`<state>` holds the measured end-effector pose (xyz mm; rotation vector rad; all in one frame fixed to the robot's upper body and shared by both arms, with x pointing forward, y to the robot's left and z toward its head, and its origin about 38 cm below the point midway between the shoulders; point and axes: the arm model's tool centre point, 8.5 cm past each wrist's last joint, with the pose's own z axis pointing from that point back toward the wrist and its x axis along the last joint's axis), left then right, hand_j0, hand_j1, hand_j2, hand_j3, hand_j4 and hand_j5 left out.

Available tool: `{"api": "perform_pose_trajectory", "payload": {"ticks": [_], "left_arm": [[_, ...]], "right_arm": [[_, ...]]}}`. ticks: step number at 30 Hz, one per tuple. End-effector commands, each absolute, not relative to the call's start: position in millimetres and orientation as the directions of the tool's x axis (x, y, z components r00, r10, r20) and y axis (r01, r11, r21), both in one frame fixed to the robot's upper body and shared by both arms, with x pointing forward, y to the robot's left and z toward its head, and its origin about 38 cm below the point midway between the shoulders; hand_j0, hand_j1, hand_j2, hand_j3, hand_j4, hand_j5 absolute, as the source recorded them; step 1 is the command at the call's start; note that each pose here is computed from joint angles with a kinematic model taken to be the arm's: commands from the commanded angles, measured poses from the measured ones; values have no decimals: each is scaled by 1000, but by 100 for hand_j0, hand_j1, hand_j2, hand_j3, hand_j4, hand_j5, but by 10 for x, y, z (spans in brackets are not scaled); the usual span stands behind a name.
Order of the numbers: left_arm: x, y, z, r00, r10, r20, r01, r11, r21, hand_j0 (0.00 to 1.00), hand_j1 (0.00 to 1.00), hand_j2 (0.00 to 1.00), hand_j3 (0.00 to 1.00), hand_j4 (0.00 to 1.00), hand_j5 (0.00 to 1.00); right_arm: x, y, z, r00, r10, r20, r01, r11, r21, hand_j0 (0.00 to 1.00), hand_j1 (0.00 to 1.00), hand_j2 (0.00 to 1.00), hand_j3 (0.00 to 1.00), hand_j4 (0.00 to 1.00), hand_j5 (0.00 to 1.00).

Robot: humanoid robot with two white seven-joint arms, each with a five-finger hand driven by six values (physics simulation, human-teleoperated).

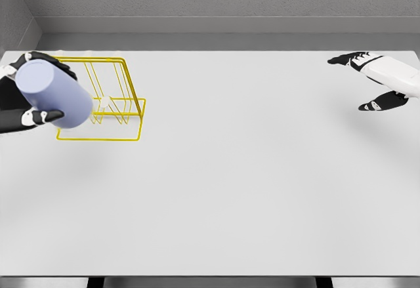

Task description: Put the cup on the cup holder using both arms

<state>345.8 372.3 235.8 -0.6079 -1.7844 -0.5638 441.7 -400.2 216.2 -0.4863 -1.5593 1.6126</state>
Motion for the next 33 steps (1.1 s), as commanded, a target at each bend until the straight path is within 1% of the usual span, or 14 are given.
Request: {"api": "perform_pose_trajectory", "payload": {"ticks": [1, 6, 9, 15, 24, 33], "left_arm": [[3480, 3760, 2343, -247, 128, 961, 644, 763, 64, 44, 44, 44, 44, 44, 44], [3698, 3884, 2422, -268, 117, 956, 607, 791, 73, 44, 44, 44, 44, 44, 44], [3845, 3834, 2309, -235, 111, 966, 614, 787, 58, 44, 44, 44, 44, 44, 44], [3870, 3807, 2238, -225, 128, 966, 611, 791, 37, 44, 44, 44, 44, 44, 44], [3899, 3839, 2276, -232, 123, 965, 605, 795, 44, 44, 44, 44, 44, 44, 44], [3926, 3968, 2193, -192, 108, 975, 580, 814, 24, 44, 44, 44, 44, 44, 44]], "right_arm": [[4417, -4007, 2173, -587, 765, 265, -285, 111, -952, 100, 100, 100, 100, 100, 100], [4419, -4005, 2168, -586, 765, 267, -286, 112, -952, 100, 100, 100, 100, 100, 100], [4418, -4011, 2171, -586, 766, 266, -286, 111, -952, 100, 100, 100, 100, 100, 100], [4418, -4011, 2171, -586, 766, 266, -286, 111, -952, 100, 100, 100, 100, 100, 100], [4419, -4005, 2168, -586, 765, 267, -286, 112, -952, 100, 100, 100, 100, 100, 100], [4419, -4005, 2168, -586, 765, 267, -286, 112, -952, 100, 100, 100, 100, 100, 100]]}}
